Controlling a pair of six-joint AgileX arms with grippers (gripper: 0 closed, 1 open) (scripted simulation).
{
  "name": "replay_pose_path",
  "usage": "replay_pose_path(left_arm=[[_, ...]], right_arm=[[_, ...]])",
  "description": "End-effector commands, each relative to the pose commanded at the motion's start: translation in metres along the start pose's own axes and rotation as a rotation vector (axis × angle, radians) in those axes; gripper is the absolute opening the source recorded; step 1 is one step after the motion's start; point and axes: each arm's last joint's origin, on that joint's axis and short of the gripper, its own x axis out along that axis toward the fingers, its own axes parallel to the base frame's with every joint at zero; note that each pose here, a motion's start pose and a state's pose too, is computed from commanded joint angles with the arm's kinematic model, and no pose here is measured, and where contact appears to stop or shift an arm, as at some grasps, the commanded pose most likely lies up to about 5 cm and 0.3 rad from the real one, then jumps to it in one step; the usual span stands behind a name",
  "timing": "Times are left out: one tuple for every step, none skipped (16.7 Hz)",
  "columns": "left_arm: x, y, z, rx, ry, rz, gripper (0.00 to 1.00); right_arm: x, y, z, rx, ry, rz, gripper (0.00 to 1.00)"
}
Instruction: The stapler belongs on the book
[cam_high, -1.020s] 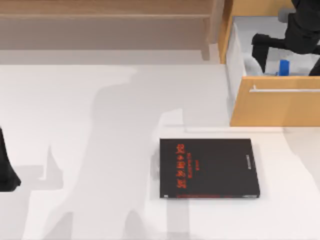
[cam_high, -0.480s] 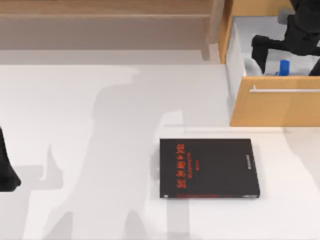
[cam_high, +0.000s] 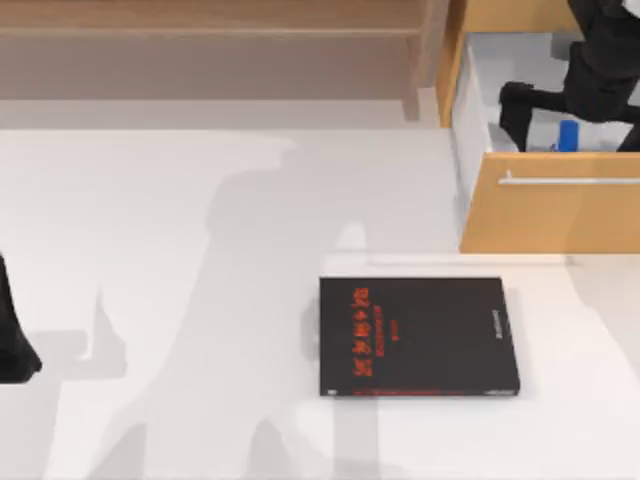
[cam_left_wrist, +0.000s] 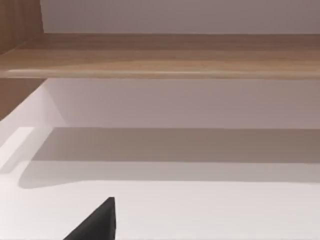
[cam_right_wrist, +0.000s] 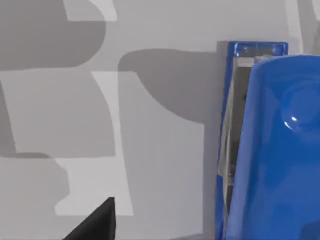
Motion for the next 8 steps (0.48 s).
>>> replay_pose_path(left_arm=[[0.0000, 0.0000, 0.0000, 0.000, 0.000, 0.000, 1.00], [0.0000, 0.0000, 0.0000, 0.000, 0.000, 0.000, 1.00], [0.0000, 0.0000, 0.0000, 0.000, 0.000, 0.000, 1.00], [0.0000, 0.0000, 0.0000, 0.000, 0.000, 0.000, 1.00], [0.0000, 0.0000, 0.0000, 0.000, 0.000, 0.000, 1.00], [0.0000, 0.0000, 0.0000, 0.000, 0.000, 0.000, 1.00], [0.0000, 0.0000, 0.0000, 0.000, 0.000, 0.000, 1.00], [0.0000, 0.0000, 0.0000, 0.000, 0.000, 0.000, 1.00]], right_arm=[[0.0009, 0.0000, -0.0001, 0.000, -0.001, 0.000, 1.00], [0.0014, -0.0001, -0.0002, 0.000, -0.002, 0.001, 1.00], [0.0020, -0.0001, -0.0003, 0.000, -0.002, 0.001, 1.00], [0.0025, -0.0002, -0.0005, 0.000, -0.002, 0.001, 1.00], [0.0028, -0.0003, -0.0007, 0.000, -0.003, 0.001, 1.00], [0.0030, -0.0003, -0.0009, 0.000, -0.004, 0.002, 1.00], [0.0034, -0.0003, -0.0010, 0.000, -0.006, 0.002, 1.00], [0.0047, -0.0002, -0.0008, 0.000, -0.009, 0.003, 1.00]])
